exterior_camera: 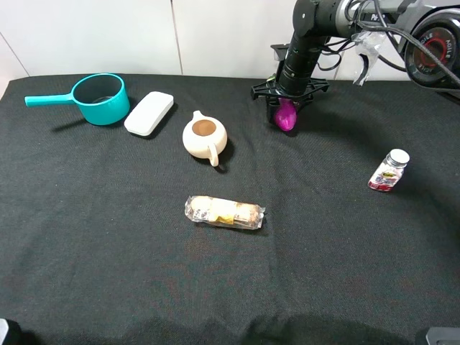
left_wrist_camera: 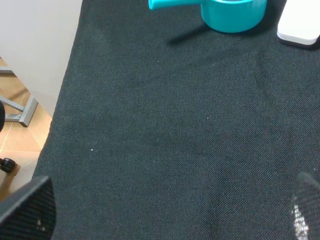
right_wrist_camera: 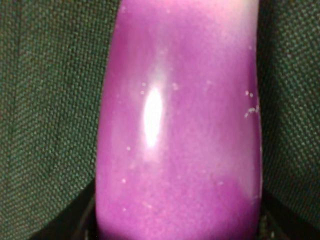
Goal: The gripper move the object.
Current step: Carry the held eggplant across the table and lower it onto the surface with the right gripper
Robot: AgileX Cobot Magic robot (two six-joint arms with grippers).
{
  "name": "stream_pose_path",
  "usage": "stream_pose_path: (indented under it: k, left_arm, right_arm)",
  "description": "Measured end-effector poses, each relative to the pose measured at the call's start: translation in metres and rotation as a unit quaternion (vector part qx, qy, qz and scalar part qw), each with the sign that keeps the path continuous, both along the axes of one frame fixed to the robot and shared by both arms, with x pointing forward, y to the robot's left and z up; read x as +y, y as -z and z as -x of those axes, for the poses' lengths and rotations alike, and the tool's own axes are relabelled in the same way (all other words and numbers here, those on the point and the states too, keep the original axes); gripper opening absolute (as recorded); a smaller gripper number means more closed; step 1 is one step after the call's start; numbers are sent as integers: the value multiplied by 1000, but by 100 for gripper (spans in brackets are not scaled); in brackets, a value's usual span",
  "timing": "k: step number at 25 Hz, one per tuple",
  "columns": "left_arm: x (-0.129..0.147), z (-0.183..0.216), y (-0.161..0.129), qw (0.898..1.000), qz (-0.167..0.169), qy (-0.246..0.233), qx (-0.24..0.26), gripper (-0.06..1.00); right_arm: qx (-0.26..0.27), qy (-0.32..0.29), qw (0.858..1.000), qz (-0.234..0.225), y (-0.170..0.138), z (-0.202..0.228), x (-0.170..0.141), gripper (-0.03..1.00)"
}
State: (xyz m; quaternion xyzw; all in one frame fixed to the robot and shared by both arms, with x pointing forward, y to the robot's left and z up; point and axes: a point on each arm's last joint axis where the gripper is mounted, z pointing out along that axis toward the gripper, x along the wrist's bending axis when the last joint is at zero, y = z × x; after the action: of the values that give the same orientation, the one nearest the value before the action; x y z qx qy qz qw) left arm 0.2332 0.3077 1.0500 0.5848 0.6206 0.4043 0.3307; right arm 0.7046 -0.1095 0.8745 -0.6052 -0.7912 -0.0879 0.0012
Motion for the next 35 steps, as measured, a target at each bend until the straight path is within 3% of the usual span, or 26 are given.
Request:
stream_pose_path:
  k: [19,35]
  left_arm:
    - [0,0,0,1000,0,0,0,99]
    - [0,0,0,1000,0,0,0,99]
  right_arm:
    - [14,-12,1000,6,-2,3,-1,39]
    - [29,-35,999,7,-49,15,-4,39]
